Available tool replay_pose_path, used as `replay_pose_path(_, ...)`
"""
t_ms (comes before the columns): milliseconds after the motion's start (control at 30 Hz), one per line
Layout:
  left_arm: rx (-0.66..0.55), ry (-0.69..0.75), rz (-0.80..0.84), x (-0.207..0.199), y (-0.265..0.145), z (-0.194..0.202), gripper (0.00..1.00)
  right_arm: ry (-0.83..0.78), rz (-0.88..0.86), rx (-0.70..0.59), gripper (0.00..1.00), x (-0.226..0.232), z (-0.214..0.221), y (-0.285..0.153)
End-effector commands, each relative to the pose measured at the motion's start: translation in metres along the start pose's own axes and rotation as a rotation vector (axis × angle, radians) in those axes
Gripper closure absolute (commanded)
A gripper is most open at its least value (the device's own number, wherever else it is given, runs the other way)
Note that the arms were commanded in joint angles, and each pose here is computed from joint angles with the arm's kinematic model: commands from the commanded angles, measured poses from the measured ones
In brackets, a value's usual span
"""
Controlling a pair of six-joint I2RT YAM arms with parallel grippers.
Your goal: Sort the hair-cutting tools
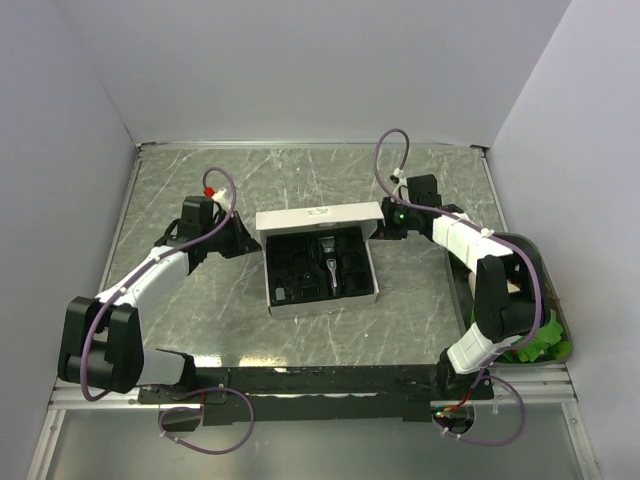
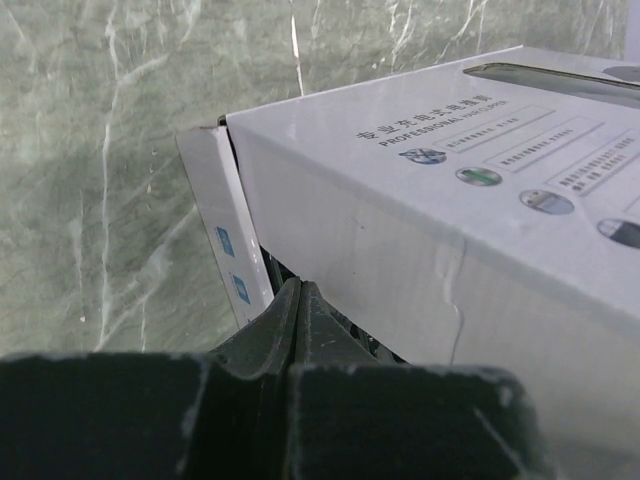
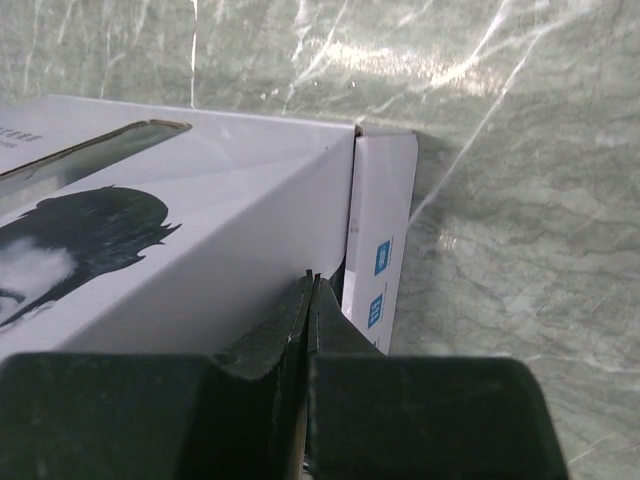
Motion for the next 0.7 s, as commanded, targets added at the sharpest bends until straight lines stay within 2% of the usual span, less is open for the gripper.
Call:
replay_pose_path(0, -0.036, 0.014, 0.048, -0.01, -0.006, -0.003, 0.99, -0.037, -0.04, -0.044, 1.0, 0.015, -0.002, -0.01)
replay_pose_path(233, -0.026, 0.01, 0.045, -0.007, -0.007, 0.008, 0.99, -0.018, -0.002, -0.028, 1.0, 0.009, 0.016, -0.008)
replay_pose_path(467, -0.026, 0.009, -0.011, -0.002, -0.015, 0.022, 0.99, 0.021, 0.164, -0.049, 1.0, -0.011, 0.034, -0.017)
replay_pose_path(667, -0.086, 0.064, -0.156, -0.002, -0.04, 0.005, 0.99, -0.01, 0.288, -0.182, 1.0, -0.016, 0.022, -0.043)
Point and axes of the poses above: each gripper's point midway between its finger pads, its own y axis out along the fingers, its own x axis along the line the jaws close on, z = x × y, the point moved 6 cm from there along -y, back along the fingers, and after that the axes turned 1 degree about -y, right-handed, at the moved point
